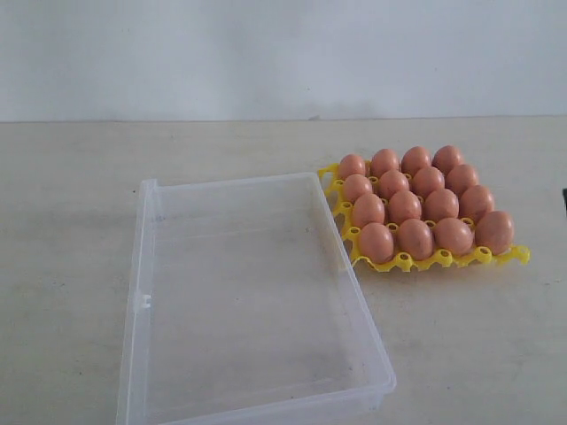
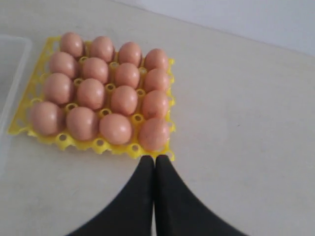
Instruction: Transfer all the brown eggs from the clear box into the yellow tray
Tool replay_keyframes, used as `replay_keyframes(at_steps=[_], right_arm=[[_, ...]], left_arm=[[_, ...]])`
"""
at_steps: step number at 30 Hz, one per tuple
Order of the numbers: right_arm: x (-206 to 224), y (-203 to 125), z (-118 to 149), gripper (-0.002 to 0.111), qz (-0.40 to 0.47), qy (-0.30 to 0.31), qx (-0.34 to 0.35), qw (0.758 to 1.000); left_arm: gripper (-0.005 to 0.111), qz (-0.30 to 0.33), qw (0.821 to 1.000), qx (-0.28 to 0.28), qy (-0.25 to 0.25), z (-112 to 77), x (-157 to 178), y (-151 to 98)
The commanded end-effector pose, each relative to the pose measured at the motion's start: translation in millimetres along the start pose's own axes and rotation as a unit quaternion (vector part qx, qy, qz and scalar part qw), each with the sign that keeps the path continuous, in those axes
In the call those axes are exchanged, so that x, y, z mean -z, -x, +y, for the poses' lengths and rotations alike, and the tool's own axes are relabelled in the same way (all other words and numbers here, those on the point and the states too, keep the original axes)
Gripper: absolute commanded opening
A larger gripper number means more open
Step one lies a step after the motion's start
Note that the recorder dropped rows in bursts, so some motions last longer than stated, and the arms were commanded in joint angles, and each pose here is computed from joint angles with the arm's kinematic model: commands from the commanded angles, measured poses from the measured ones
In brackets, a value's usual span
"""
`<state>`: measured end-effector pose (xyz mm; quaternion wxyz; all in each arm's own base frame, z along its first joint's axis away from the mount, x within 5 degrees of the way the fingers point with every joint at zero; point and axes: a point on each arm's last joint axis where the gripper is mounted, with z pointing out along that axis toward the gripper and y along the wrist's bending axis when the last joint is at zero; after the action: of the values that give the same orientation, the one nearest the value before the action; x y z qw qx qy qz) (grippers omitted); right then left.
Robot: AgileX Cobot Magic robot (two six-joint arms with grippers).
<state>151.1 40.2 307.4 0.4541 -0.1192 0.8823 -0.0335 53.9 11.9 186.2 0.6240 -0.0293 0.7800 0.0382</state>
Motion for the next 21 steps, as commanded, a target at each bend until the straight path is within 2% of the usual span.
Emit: replay_keyframes(at_steps=[1, 5, 7, 10, 12, 14, 17, 21], right_arm=[[-4, -14, -1, 0.000, 0.037, 0.029, 0.004, 0.999], [-9, -41, -10, 0.000, -0.041, 0.004, -0.002, 0.999], [-5, -66, -13, 0.000, -0.068, -0.017, -0.014, 0.997], [0, -109, -15, 0.000, -0.055, -0.049, -0.060, 0.995], [4, -132, -15, 0.000, -0.059, -0.072, -0.057, 0.994], [13, -142, -15, 0.000, -0.107, -0.089, -0.059, 0.989], [23, -151, -9, 0.000, -0.168, -0.081, -0.065, 0.980], [11, -161, -1, 0.000, -0.167, -0.051, -0.057, 0.983]], left_arm=[[-0.004, 0.000, 1.000, -0.003, -0.001, -0.2, 0, -1], [-0.004, 0.000, 1.000, -0.003, -0.001, -0.2, 0, -1], [-0.004, 0.000, 1.000, -0.003, -0.001, -0.2, 0, -1], [-0.004, 0.000, 1.000, -0.003, -0.001, -0.2, 0, -1], [-0.004, 0.000, 1.000, -0.003, -0.001, -0.2, 0, -1], [-0.004, 0.000, 1.000, -0.003, -0.001, -0.2, 0, -1], [-0.004, 0.000, 1.000, -0.003, -0.001, -0.2, 0, -1], [-0.004, 0.001, 1.000, -0.003, 0.000, 0.0, 0, -1]])
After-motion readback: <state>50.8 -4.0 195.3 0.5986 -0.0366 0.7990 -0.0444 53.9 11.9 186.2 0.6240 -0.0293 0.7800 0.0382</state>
